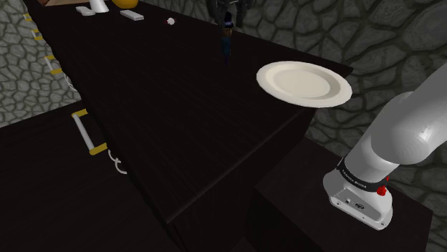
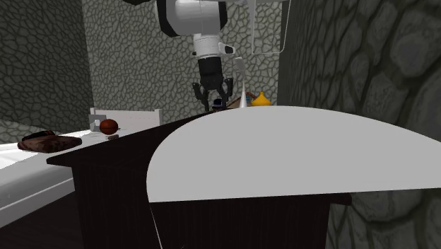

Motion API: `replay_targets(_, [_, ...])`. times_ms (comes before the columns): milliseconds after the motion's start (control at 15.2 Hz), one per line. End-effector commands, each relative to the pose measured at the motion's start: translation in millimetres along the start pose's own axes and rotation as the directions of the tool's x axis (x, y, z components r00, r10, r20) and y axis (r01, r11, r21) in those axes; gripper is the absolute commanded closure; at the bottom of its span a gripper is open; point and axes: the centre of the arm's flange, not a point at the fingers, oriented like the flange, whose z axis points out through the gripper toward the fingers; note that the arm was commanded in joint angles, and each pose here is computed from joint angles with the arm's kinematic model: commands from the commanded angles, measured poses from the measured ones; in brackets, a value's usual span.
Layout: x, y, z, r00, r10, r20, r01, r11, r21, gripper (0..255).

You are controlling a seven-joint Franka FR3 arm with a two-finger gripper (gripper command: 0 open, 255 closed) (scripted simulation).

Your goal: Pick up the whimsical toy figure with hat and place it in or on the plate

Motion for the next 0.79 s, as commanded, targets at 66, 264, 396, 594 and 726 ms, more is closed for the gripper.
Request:
replay_targets(66, [0,0,0,1.000,0.000,0.000,0.000,1.000,0.000,255])
replay_targets(264, [0,0,0,1.000,0.000,0.000,0.000,1.000,0.000,255])
replay_targets(396, [0,0,0,1.000,0.000,0.000,0.000,1.000,0.000,255])
replay_targets(594, [0,1,-5,1.000,0.000,0.000,0.000,1.000,0.000,255])
replay_targets(726, [1,2,-16,1.000,0.000,0.000,0.000,1.000,0.000,255])
